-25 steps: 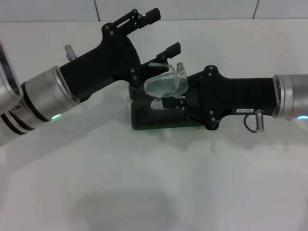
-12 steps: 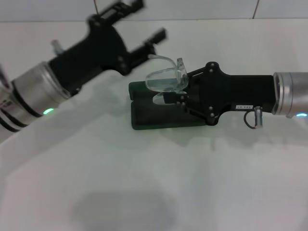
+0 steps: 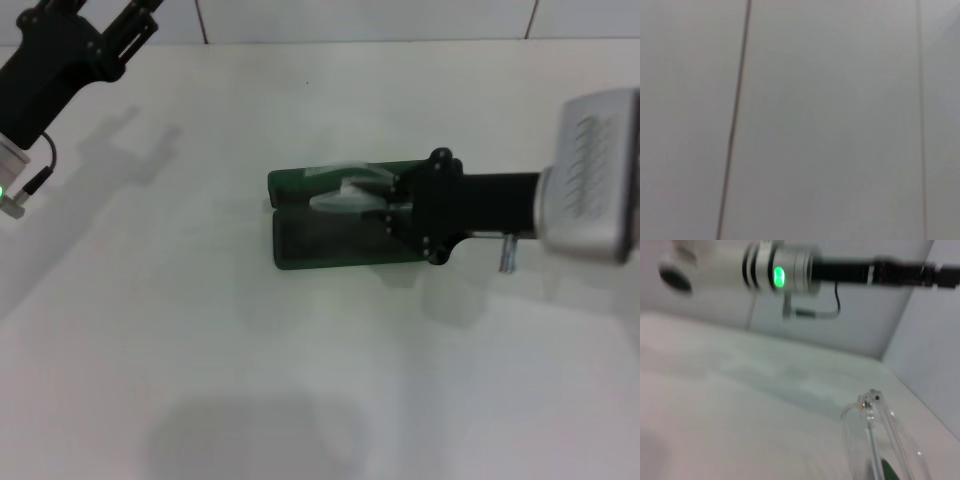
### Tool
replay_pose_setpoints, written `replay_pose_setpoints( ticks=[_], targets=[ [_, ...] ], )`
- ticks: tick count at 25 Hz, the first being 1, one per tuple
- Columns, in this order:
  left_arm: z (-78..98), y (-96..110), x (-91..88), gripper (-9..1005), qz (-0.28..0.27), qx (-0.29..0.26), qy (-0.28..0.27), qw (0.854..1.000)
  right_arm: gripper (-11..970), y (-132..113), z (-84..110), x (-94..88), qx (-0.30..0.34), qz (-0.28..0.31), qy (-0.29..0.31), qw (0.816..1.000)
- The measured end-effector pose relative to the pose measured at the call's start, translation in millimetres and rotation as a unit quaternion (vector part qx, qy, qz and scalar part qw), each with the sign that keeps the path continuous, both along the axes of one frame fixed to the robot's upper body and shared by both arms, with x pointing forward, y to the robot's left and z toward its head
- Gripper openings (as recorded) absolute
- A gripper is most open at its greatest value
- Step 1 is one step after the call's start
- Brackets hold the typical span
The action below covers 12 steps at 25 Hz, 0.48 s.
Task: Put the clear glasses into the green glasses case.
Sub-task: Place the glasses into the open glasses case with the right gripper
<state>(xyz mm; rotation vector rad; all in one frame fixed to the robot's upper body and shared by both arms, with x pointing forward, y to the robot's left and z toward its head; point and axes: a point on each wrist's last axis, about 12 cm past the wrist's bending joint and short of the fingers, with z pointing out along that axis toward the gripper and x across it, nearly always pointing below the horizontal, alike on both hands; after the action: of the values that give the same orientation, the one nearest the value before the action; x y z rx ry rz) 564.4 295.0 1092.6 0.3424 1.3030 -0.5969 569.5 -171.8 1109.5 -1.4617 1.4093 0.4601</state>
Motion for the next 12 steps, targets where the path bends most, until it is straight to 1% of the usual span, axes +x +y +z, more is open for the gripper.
replay_pose_setpoints(
  ticks=[3,6,9,12],
  targets=[
    [-3.3,3,3.2,697,0.008,0.004,0.022,1.0,119,12,-6.7,-5.3,-0.041,-0.019,-0.027,0.999],
    [-4.9,1,8.1,697,0.01,0.011,0.037,0.999,119,24,-14.9,-10.4,-0.063,-0.019,-0.028,0.997],
    [-4.9,-3,12.0,697,0.003,0.015,0.046,0.999,119,31,-24.0,-10.5,-0.078,-0.037,-0.033,0.996],
    [-4.4,-6,13.7,697,-0.003,0.019,0.047,0.999,119,38,-32.2,-9.5,-0.093,-0.07,-0.054,0.992]
  ],
)
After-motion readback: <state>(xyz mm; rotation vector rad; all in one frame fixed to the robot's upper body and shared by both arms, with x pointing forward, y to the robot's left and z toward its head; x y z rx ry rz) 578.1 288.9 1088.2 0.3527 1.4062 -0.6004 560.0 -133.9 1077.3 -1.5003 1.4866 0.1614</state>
